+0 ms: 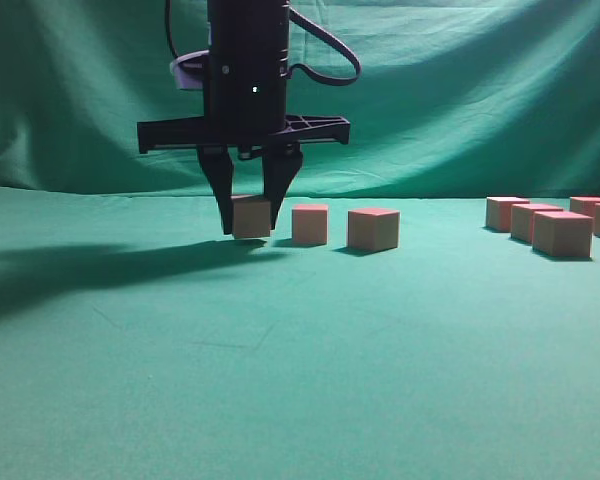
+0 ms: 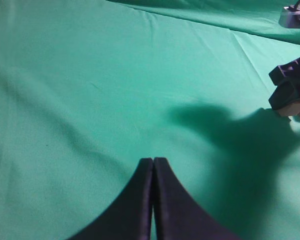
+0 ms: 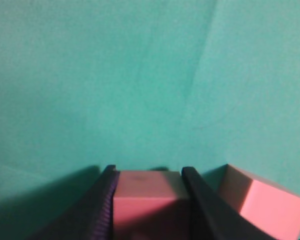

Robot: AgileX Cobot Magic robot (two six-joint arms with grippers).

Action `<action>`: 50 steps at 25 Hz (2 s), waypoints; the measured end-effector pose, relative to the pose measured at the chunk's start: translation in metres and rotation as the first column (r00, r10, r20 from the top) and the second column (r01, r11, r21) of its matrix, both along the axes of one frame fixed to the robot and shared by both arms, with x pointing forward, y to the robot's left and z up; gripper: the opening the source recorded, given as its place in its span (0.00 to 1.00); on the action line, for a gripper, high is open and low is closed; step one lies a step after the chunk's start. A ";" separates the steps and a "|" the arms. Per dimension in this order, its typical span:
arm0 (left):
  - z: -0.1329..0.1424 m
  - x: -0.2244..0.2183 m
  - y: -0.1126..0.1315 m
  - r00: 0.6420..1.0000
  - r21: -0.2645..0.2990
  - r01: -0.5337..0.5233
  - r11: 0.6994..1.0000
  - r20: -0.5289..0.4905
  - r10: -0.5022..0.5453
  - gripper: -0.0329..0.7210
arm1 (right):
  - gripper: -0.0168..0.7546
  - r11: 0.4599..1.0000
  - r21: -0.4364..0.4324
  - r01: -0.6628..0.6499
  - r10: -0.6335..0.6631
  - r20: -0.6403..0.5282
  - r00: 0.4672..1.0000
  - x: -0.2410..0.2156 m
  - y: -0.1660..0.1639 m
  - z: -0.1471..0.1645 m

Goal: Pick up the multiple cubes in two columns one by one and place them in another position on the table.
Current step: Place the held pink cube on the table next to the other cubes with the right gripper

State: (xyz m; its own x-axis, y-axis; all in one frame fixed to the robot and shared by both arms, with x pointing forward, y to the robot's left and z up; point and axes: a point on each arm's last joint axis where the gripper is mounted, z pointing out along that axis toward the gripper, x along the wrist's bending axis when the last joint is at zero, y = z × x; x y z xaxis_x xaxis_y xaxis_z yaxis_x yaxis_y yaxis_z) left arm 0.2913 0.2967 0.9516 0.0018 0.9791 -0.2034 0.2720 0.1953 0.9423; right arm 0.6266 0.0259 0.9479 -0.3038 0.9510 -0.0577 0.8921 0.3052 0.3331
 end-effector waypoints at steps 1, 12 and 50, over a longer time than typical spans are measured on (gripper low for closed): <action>0.000 0.000 0.000 1.000 0.000 0.000 1.000 0.000 0.000 0.04 | 0.36 1.000 0.000 0.000 0.000 0.000 1.000 0.000 0.000 0.000; 0.000 0.000 0.000 1.000 0.000 0.000 1.000 0.000 0.000 0.04 | 0.50 1.000 0.027 -0.017 0.017 0.000 1.000 0.000 0.003 0.000; 0.000 0.000 0.000 1.000 0.000 0.000 1.000 0.000 0.000 0.04 | 0.50 0.996 0.054 -0.071 0.055 0.254 0.966 0.008 -0.003 0.125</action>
